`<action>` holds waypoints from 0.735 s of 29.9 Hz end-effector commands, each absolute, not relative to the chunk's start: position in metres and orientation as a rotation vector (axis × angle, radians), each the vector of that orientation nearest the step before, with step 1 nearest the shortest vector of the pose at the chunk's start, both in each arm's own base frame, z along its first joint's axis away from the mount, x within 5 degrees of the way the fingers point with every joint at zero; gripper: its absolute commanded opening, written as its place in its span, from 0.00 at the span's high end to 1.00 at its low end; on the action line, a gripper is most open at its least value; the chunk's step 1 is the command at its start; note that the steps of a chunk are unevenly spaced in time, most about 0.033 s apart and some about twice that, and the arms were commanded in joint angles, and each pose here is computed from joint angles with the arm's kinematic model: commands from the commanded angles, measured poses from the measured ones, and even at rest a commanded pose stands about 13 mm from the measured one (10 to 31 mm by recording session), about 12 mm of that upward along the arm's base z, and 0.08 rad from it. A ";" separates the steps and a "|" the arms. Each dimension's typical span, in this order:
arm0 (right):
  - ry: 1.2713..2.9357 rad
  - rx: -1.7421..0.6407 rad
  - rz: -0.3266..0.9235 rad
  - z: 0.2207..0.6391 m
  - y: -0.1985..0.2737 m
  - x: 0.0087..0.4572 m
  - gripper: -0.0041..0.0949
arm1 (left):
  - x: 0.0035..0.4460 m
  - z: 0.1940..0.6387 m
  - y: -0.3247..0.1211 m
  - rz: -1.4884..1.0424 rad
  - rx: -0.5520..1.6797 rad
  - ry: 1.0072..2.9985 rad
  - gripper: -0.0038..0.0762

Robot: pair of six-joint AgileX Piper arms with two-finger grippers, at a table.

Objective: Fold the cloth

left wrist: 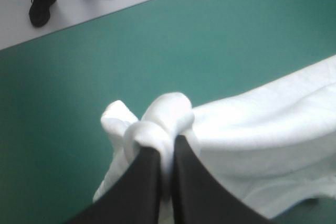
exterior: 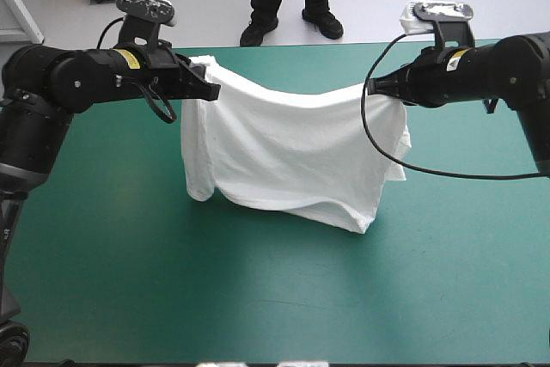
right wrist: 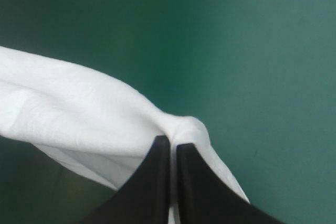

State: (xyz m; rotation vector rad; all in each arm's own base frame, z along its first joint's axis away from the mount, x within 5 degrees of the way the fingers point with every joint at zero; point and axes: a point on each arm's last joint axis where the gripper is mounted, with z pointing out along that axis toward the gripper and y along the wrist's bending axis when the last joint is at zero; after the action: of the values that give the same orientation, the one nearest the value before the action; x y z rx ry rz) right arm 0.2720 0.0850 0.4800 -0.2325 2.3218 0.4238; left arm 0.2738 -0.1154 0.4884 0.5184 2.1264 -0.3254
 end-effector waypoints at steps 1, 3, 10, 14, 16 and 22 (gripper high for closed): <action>2.090 -0.231 0.466 0.528 0.081 0.250 0.98 | 0.253 0.529 -0.110 -0.384 0.476 1.935 0.96; 2.025 -0.228 0.479 0.541 0.081 0.248 0.98 | 0.252 0.536 -0.109 -0.386 0.465 1.892 0.96; 1.915 -0.241 0.478 0.561 0.085 0.263 0.98 | 0.261 0.552 -0.110 -0.385 0.403 1.718 0.96; 1.870 -0.246 0.462 0.559 0.089 0.295 0.98 | 0.281 0.552 -0.115 -0.385 0.361 1.632 0.96; 1.846 -0.228 0.471 0.559 0.088 0.311 0.98 | 0.297 0.548 -0.117 -0.373 0.334 1.593 0.96; 1.742 -0.193 0.573 0.558 0.069 0.360 0.98 | 0.346 0.553 -0.109 -0.355 0.252 1.523 0.96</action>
State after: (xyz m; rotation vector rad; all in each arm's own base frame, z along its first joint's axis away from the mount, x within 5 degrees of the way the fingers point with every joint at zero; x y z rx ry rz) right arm 0.3640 0.0831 0.5272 -0.2103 1.9465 0.5148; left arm 0.3490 -0.1204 0.5148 0.3291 1.7222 -0.3324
